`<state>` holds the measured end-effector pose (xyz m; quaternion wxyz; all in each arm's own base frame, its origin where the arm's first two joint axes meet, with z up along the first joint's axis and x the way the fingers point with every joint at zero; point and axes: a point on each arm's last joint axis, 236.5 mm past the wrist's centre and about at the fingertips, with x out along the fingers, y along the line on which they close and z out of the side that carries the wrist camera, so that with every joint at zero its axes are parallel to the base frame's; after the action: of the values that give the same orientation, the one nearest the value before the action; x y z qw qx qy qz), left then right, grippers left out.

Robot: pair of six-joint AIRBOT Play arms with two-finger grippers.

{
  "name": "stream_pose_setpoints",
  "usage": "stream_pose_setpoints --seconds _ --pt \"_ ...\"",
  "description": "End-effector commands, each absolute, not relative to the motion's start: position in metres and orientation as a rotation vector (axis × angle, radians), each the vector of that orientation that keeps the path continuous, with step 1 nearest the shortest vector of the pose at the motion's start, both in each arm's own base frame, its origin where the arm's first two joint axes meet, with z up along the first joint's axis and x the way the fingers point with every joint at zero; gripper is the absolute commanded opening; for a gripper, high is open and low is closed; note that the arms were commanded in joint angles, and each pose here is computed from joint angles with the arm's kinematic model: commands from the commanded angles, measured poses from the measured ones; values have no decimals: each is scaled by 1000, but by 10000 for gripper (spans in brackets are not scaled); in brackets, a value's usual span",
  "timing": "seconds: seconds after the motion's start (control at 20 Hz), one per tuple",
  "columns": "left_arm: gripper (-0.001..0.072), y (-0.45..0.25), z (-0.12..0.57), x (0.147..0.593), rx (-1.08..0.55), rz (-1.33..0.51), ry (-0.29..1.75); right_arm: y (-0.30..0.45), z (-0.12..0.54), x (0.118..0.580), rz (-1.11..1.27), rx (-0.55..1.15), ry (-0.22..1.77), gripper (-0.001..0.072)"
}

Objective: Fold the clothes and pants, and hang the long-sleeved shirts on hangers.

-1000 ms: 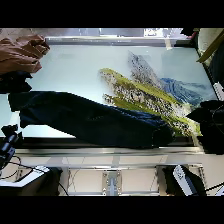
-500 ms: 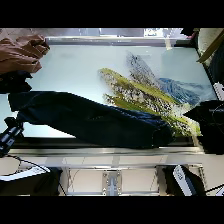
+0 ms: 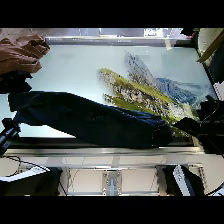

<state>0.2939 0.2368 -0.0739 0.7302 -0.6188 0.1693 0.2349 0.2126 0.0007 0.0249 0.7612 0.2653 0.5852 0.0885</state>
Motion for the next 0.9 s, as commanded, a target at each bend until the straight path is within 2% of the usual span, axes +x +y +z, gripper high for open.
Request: stream_pose_setpoints --seconds 0.0,0.2,0.6,0.75,0.85 --pt "19 240 -65 277 -1326 539 398 -8 -30 205 106 585 1296 500" --pt "19 240 -53 265 -1238 550 433 -48 -37 200 -5 438 1343 500" --pt "19 231 -42 270 -1233 499 431 -7 -50 173 193 505 1460 498" --pt "19 230 -42 270 -1234 496 431 13 -39 175 319 524 1430 497" --pt "19 230 -42 270 -1234 496 431 2 -44 186 267 497 1388 489"
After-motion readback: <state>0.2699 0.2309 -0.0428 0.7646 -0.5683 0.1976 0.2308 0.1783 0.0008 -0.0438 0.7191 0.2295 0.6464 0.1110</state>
